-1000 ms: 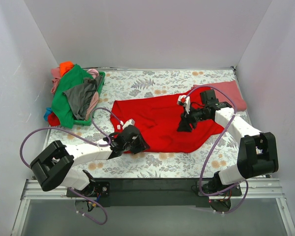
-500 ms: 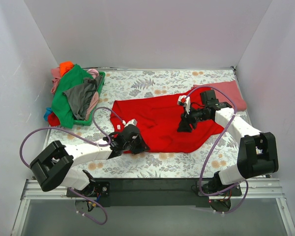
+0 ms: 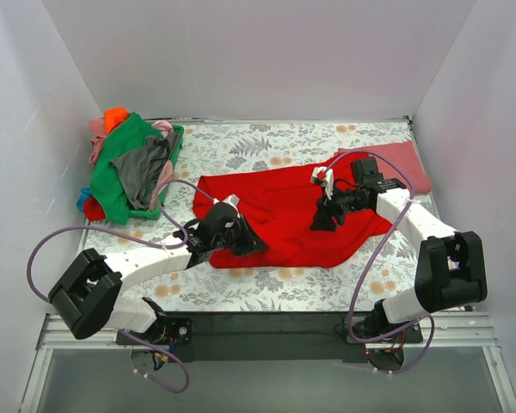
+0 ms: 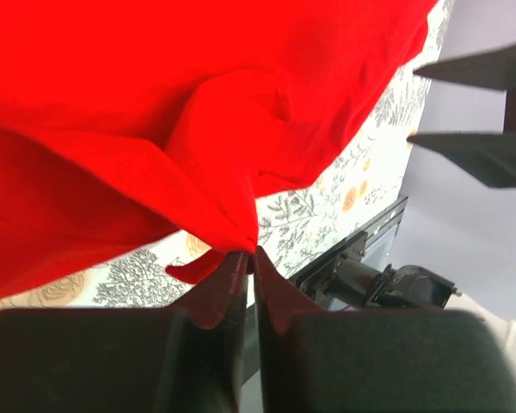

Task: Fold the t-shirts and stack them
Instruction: Fold the tshirt

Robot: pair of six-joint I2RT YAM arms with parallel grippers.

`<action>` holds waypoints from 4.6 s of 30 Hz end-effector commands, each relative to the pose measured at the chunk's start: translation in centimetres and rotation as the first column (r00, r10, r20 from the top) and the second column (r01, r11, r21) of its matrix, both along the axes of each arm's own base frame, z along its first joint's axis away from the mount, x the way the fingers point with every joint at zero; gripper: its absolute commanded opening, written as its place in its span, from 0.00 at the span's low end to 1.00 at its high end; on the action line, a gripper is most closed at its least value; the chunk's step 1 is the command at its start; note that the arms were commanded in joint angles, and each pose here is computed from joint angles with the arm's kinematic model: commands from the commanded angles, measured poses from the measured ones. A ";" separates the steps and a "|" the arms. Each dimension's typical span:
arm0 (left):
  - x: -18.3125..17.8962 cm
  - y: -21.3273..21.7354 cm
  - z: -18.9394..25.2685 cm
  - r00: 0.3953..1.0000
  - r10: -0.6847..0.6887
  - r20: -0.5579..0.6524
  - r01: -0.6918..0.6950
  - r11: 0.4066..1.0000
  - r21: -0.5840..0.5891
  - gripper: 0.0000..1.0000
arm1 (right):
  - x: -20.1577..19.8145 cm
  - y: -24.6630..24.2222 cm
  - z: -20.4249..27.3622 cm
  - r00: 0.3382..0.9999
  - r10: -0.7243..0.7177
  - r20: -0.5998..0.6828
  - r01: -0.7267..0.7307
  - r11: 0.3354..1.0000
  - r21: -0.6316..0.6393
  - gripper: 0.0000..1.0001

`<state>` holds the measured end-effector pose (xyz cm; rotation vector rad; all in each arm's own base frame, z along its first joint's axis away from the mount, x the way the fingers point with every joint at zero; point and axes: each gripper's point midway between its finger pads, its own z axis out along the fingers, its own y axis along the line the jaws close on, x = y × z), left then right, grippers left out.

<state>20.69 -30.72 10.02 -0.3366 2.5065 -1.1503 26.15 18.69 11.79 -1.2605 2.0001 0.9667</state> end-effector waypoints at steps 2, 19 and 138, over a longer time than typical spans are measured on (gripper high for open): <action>1.7 0.7 0.0 0.999 0.033 -0.030 -0.034 0.999 -0.022 0.14 | 0.1 0.1 0.7 0.999 0.014 0.041 -0.015 1.000 0.027 0.51; -1.2 3.9 -2.3 0.984 -0.169 -0.052 0.174 0.978 0.117 0.51 | 0.2 -0.1 0.4 0.999 0.013 0.038 -0.014 1.000 0.019 0.52; -9.5 5.1 1.3 0.942 -0.314 0.118 0.324 0.943 -0.078 0.00 | 4.9 -26.6 -9.7 0.619 -0.781 -0.083 0.665 0.577 -0.473 0.31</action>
